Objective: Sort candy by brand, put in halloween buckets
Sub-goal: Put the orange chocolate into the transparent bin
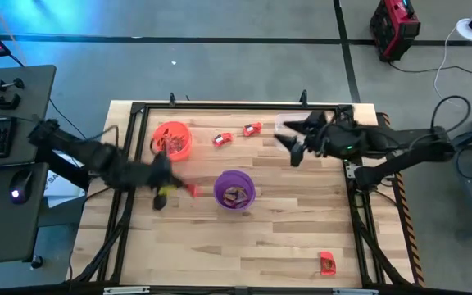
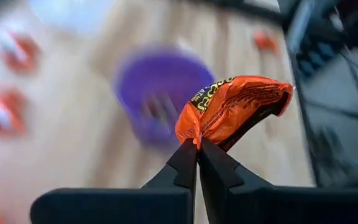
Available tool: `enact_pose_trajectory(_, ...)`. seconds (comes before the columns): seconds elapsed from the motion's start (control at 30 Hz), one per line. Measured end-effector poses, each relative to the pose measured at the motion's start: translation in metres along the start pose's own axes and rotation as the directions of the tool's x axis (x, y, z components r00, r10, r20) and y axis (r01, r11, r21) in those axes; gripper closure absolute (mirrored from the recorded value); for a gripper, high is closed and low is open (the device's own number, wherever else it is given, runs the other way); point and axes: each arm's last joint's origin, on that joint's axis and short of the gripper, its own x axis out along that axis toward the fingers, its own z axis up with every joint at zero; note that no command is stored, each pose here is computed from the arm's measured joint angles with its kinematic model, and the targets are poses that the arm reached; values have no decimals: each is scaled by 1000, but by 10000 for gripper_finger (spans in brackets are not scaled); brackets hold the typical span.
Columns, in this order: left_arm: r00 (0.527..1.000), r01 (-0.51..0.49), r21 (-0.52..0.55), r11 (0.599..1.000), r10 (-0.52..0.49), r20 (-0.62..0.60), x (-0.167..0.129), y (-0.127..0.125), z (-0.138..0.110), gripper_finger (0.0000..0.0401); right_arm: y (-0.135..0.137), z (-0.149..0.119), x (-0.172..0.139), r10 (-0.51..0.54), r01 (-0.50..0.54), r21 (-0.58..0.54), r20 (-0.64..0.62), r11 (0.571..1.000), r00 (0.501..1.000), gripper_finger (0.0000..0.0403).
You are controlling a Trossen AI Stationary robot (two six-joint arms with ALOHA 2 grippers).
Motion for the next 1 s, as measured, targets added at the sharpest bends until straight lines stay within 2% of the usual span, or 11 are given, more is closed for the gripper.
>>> enact_pose_trajectory(0.1, 993, -49, 50, 998, 43, 110, 11, 18, 37, 401, -8, 7, -12, -29, 28, 19, 44, 999, 999, 144)
enact_pose_trajectory(0.17, 988, -69, 67, 995, 59, 142, 28, 33, 57, 401, -13, 10, -16, -41, 39, 33, 54, 999, 998, 144)
enact_pose_trajectory(0.43, 953, -130, 1, 992, 124, 276, 124, 104, 128, 401, -32, 14, -5, -159, 158, 29, 44, 987, 986, 144)
enact_pose_trajectory(0.53, 938, -121, 9, 993, 111, 329, 160, 128, 149, 401, -38, 12, 2, -209, 208, 16, 22, 978, 978, 144)
enact_pose_trajectory(0.67, 952, -96, -6, 995, 94, 290, 210, 159, 162, 401, -43, 9, 13, -255, 255, 2, -11, 967, 967, 144)
enact_pose_trajectory(0.77, 956, -114, -19, 993, 115, 270, 242, 180, 167, 401, -44, 6, 21, -276, 276, -7, -29, 961, 961, 144)
enact_pose_trajectory(1.0, 957, -147, -58, 987, 157, 244, 292, 217, 170, 398, -44, -2, 40, -314, 318, 49, -66, 947, 947, 144)
